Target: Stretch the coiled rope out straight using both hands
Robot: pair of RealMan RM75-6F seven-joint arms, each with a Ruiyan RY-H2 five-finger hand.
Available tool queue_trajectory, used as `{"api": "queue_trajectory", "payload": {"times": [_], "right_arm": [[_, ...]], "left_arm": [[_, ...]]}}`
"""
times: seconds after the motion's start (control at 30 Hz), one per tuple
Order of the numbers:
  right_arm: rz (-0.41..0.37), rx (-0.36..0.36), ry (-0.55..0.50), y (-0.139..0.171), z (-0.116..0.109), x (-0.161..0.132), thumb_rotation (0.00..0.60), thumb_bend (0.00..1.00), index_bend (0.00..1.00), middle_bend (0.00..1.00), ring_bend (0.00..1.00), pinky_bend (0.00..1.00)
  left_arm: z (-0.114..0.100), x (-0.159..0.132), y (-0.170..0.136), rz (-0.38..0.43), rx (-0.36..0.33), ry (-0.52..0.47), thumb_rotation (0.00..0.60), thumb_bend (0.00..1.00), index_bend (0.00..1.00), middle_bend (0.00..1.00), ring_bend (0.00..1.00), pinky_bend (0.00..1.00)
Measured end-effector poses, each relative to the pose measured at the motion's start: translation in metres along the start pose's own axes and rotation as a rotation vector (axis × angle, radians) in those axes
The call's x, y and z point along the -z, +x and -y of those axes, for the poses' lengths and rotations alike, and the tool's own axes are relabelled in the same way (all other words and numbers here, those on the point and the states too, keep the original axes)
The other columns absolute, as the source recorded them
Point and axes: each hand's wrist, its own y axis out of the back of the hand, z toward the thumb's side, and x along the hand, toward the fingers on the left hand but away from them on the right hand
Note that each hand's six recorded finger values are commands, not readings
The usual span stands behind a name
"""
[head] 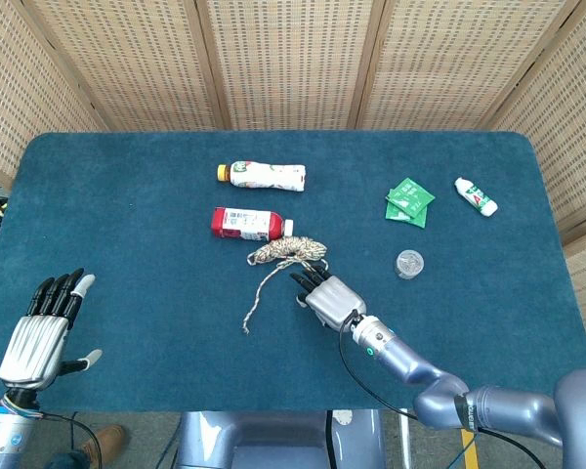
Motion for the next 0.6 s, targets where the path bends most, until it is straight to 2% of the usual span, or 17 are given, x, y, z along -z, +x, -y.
{"api": "queue_trajectory", "payload": {"times": [0.6], "right_arm": [[0.025, -0.031, 0.018, -0.003, 0.013, -0.002, 0.6, 0.89, 0.37, 0.0, 0.0, 0.0]], "left_arm": [[0.0, 0.001, 0.001, 0.001, 0.006, -0.005, 0.6, 0.0, 0.0, 0.0, 0.0, 0.0]]}}
